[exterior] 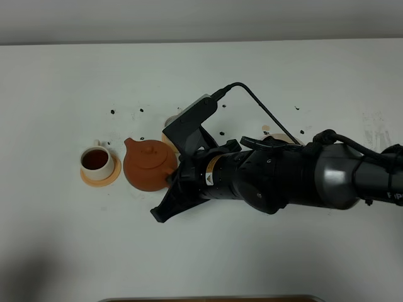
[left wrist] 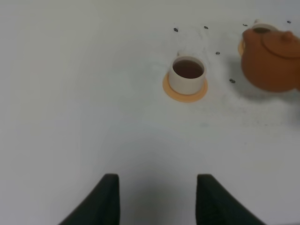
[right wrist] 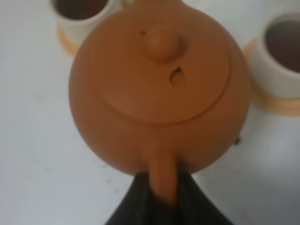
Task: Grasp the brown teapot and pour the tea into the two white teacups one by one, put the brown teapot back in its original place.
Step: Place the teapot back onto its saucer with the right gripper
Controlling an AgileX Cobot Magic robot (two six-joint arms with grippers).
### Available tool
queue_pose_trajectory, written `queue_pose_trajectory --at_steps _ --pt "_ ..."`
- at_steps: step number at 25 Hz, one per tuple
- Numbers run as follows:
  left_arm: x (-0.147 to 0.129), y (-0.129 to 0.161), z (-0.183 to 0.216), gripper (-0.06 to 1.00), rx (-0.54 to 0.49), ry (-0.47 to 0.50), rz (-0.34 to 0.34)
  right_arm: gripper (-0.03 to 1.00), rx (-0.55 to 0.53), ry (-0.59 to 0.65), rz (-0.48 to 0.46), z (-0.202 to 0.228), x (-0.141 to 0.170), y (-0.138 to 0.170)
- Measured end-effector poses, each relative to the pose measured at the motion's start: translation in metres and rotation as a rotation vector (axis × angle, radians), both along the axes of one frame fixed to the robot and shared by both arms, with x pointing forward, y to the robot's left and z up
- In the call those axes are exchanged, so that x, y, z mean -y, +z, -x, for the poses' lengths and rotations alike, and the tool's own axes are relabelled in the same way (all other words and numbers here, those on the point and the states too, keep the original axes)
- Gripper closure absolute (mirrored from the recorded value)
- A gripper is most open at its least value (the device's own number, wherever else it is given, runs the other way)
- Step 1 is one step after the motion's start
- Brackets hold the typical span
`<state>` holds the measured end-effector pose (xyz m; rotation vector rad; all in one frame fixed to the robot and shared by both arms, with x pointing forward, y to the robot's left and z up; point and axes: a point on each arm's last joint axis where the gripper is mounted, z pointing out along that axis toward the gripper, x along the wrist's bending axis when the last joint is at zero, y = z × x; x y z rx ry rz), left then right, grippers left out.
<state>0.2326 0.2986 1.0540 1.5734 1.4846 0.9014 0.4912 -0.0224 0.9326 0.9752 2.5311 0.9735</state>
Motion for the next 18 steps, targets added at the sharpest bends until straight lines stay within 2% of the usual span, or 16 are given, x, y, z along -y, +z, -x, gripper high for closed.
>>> queue_pose_trajectory --at_steps 7,14,18 --pt "0.0 0.0 0.0 0.54 0.0 0.0 0.0 0.85 0.006 0.084 0.048 0.013 -0.013 -0.012" --pt "0.0 0.0 0.0 0.54 0.0 0.0 0.0 0.85 -0.009 0.109 0.087 0.014 -0.017 -0.037" --pt "0.0 0.0 0.0 0.54 0.0 0.0 -0.001 0.85 -0.002 0.119 0.097 0.013 -0.015 -0.033"
